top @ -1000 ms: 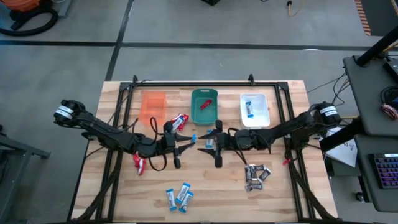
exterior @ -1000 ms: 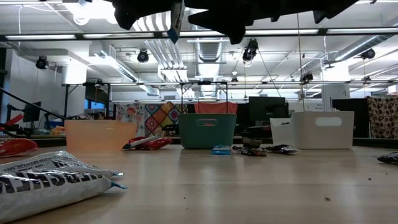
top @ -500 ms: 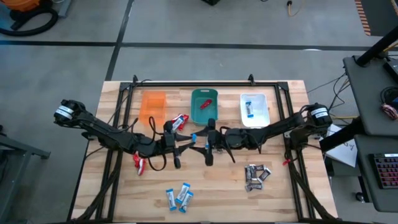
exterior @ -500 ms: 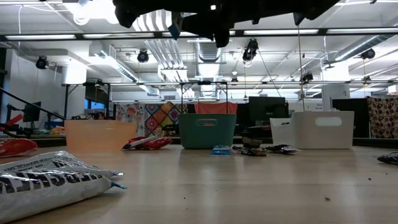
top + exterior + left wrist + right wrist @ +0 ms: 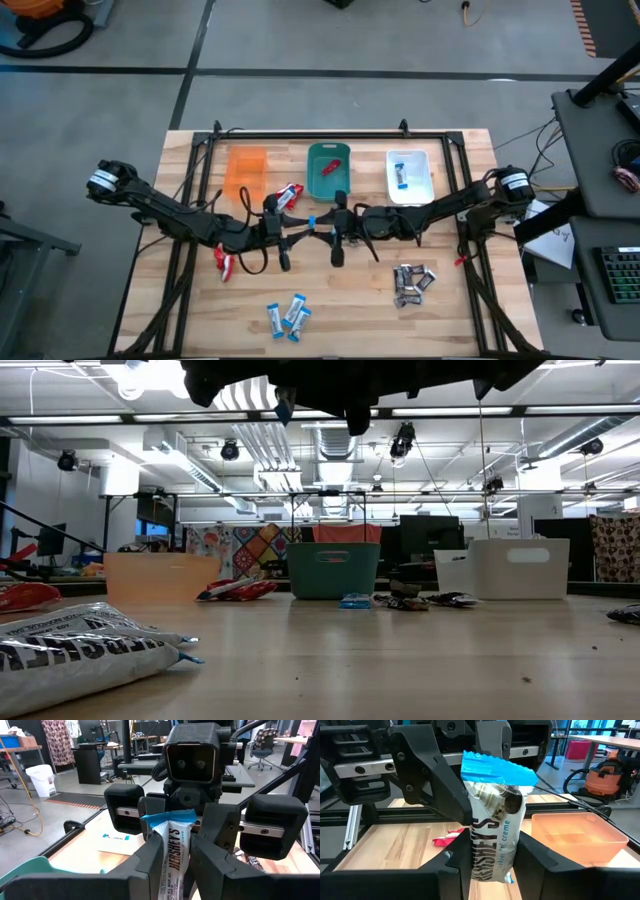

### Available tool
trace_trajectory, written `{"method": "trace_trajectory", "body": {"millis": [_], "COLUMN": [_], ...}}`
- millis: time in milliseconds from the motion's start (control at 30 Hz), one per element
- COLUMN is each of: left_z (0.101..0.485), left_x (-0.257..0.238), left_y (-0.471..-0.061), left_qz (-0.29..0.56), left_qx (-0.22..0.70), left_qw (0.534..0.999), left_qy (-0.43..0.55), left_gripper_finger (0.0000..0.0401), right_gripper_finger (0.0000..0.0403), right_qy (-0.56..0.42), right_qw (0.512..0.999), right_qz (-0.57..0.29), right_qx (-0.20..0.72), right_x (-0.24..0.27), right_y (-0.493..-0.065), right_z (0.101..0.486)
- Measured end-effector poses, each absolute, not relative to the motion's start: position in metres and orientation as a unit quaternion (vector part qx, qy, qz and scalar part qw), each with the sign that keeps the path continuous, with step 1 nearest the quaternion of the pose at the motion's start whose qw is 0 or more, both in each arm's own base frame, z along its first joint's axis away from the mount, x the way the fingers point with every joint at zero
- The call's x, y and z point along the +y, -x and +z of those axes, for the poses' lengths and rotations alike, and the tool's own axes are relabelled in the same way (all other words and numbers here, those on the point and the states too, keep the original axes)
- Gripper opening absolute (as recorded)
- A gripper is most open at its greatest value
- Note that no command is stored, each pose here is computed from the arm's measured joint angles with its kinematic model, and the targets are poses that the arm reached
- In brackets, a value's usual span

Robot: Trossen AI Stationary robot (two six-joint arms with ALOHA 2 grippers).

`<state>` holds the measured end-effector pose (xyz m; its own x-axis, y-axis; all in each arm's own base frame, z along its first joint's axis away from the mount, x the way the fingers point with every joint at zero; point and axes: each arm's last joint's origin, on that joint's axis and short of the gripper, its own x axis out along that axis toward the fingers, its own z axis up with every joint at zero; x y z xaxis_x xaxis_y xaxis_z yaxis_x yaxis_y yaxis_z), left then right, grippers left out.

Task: Organize candy in baskets
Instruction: Put the white chocolate bar into the white bin

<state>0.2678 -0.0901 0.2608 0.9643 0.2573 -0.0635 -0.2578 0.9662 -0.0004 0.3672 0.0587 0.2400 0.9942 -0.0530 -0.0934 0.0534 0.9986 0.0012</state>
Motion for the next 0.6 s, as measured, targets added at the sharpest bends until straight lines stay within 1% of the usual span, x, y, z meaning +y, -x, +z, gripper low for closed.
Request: {"method": "trace_trajectory", "body": {"millis": [167,267,400,533,600], "left_z": [0.265,0.268,0.268,0.267,0.266], "left_x": [-0.088,-0.086,-0.081,-0.077,-0.075], "left_y": [-0.263,-0.256,-0.245,-0.235,-0.231], "left_qz": [0.130,0.131,0.136,0.143,0.147], "left_qx": [0.036,0.051,0.087,0.122,0.134], "left_qw": [0.991,0.990,0.986,0.981,0.978], "left_qy": [0.012,0.019,0.034,0.050,0.059], "left_gripper_finger": [0.0106,0.0127,0.0146,0.0150,0.0151], "right_gripper_finger": [0.0120,0.0120,0.0107,0.0105,0.0107], "right_qy": [-0.012,-0.021,-0.037,-0.061,-0.074], "right_qw": [0.997,0.995,0.987,0.968,0.951], "right_qz": [-0.030,-0.037,-0.058,-0.095,-0.123], "right_qx": [0.063,0.088,0.147,0.223,0.275], "right_x": [0.057,0.052,0.040,0.022,0.010], "right_y": [-0.365,-0.362,-0.356,-0.346,-0.340], "right_z": [0.240,0.240,0.242,0.247,0.246]}}
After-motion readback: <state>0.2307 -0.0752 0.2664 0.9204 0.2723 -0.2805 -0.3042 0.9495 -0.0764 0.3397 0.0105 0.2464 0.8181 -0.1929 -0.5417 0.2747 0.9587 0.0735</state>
